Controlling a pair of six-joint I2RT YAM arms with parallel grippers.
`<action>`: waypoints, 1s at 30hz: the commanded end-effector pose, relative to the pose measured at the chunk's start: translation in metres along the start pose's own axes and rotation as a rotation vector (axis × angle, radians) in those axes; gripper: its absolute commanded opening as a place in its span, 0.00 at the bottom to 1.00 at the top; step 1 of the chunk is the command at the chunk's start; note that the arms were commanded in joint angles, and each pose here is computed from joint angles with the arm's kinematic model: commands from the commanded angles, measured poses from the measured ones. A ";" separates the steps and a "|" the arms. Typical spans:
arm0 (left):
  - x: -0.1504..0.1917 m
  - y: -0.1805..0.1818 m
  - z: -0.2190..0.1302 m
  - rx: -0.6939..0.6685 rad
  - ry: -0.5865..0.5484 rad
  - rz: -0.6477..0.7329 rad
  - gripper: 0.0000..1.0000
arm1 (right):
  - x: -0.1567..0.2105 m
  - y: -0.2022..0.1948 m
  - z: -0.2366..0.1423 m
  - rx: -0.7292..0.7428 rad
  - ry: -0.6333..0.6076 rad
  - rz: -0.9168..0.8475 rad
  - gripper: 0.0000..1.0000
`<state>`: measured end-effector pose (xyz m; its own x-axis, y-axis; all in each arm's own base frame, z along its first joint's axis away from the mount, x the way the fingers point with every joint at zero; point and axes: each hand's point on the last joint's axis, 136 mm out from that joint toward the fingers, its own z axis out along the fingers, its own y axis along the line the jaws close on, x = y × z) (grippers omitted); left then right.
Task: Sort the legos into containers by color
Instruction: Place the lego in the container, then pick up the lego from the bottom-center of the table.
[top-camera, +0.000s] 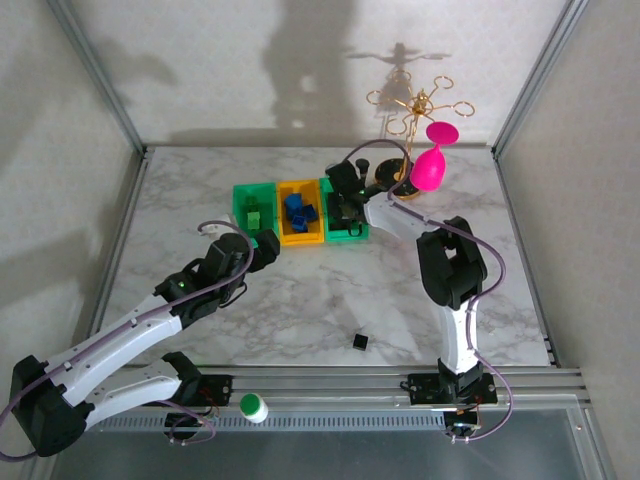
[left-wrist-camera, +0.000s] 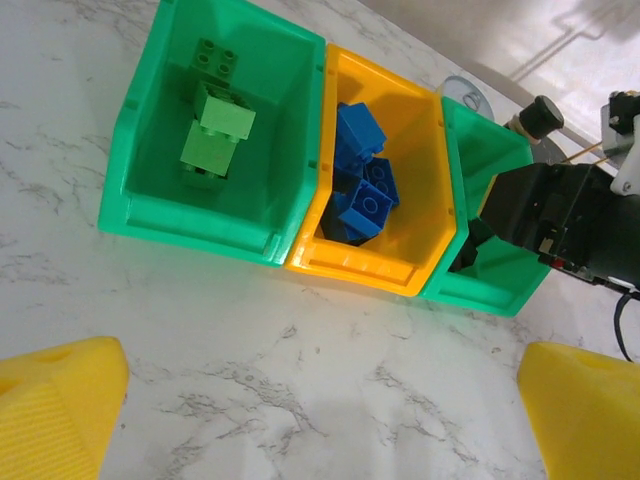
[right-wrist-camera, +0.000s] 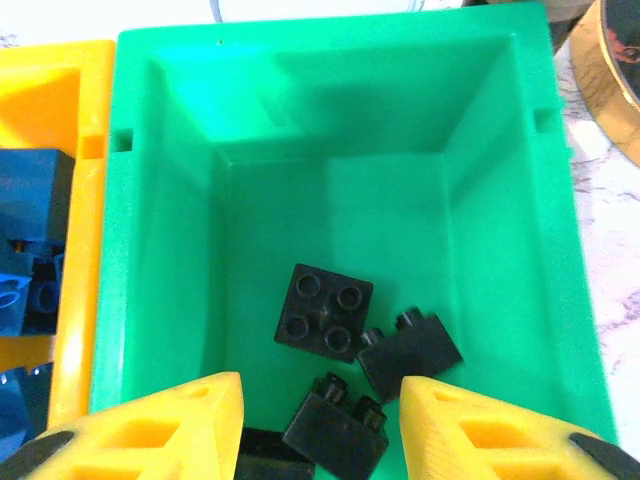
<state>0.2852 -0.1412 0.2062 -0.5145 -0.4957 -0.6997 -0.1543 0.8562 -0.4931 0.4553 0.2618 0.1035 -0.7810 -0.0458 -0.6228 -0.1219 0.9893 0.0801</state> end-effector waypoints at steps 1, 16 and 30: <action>-0.006 -0.004 -0.008 0.026 0.001 -0.005 1.00 | -0.005 -0.004 -0.039 -0.021 -0.036 -0.001 0.46; 0.064 -0.006 -0.022 0.109 0.166 0.026 0.99 | 0.173 -0.022 -0.152 -0.015 0.192 0.049 0.58; 0.107 -0.003 -0.022 0.092 0.236 0.078 1.00 | 0.309 -0.017 -0.175 0.066 0.392 0.110 0.67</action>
<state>0.2124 -0.2001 0.1494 -0.7179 -0.3504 -0.6016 0.0021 0.8630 -0.5053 0.1190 0.2209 0.0589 -0.9547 -0.0557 -0.2922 -0.0974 0.9867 0.1303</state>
